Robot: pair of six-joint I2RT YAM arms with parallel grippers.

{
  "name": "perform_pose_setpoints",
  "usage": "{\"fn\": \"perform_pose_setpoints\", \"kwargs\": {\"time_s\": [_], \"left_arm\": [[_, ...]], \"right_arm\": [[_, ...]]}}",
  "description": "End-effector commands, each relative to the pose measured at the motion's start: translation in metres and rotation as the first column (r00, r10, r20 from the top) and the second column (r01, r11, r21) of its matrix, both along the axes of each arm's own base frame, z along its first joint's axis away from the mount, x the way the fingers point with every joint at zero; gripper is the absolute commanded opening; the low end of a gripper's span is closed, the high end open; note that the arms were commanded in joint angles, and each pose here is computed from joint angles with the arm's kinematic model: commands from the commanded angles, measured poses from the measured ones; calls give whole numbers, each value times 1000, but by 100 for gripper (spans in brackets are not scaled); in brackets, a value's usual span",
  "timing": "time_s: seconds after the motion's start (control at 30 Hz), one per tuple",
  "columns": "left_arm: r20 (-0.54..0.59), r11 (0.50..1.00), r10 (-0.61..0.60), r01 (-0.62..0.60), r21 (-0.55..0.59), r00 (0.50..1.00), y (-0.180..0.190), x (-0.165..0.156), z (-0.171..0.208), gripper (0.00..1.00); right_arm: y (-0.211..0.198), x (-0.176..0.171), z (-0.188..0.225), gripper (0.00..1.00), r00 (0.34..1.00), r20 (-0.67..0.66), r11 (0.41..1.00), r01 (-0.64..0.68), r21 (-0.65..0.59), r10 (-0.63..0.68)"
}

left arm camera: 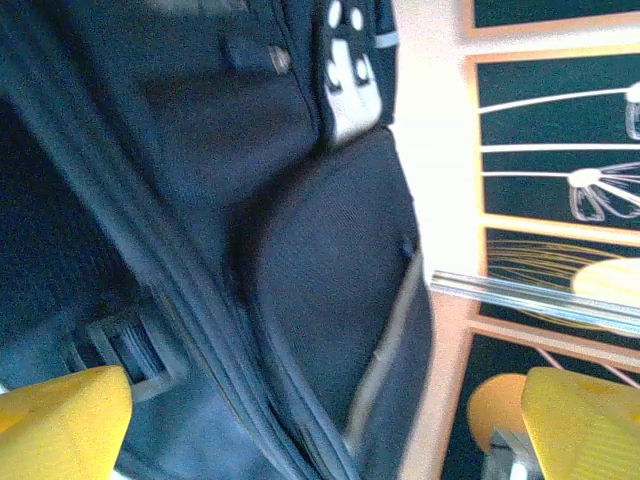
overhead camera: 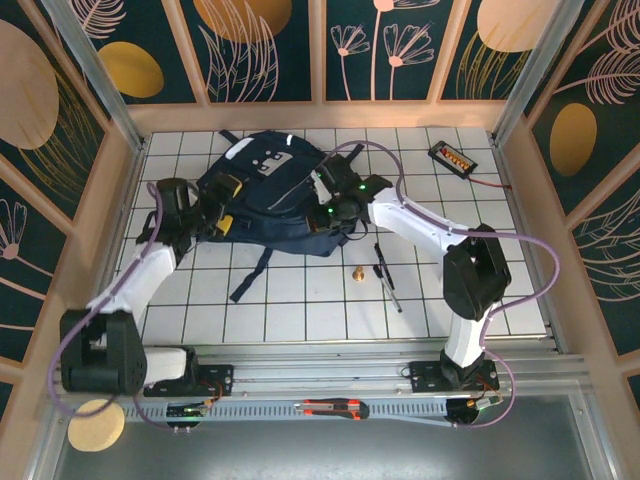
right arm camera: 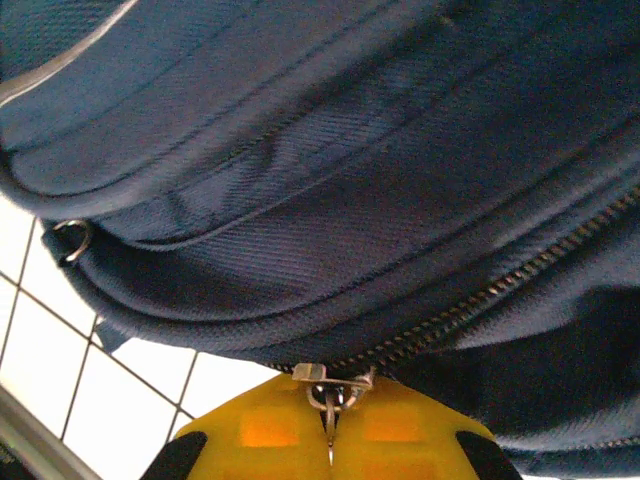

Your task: Pack the student bag

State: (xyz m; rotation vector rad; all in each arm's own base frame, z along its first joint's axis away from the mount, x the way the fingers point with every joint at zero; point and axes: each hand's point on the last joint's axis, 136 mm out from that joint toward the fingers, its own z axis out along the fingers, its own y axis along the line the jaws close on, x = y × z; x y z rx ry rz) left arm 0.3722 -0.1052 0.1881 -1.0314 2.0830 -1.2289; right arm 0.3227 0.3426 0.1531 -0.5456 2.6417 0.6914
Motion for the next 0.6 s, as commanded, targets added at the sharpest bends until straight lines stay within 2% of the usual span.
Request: {"fn": "perform_pose_setpoints", "kwargs": {"time_s": [0.0, 0.17, 0.23, 0.3, 0.43, 0.5, 0.53, 0.57], "left_arm": [[-14, 995, 17, -18, -93, 1000, -19, -15, 1, 99], [-24, 983, -24, 19, -185, 999, -65, -20, -9, 99], [-34, 978, -24, 17, -206, 999, -73, -21, -17, 98], [-52, 980, -22, 11, -200, 998, -73, -21, -27, 92], [-56, 980, -13, 1, -197, 998, -73, -18, -39, 51], [-58, 985, -17, 7, -175, 998, -72, -16, -41, 33], [-53, 987, -23, 14, -162, 998, -71, -16, -39, 27], [-53, 989, -34, 26, -143, 998, -70, -16, -39, 15]], "right_arm": [[29, -8, 25, 0, 998, 25, 995, -61, 73, 59], [53, -23, 33, 0, 993, 28, 988, -119, 94, 117], [63, -29, 37, 0, 990, 34, 985, -140, 101, 137], [73, -37, 39, 0, 987, 35, 981, -162, 108, 159], [84, -51, 30, 0, 981, 18, 978, -195, 71, 195], [77, -52, 22, 0, 983, 9, 983, -182, 31, 182], [70, -50, 17, 0, 986, 7, 986, -166, 2, 166], [61, -48, 12, 0, 988, 4, 988, -152, -28, 152]]}}
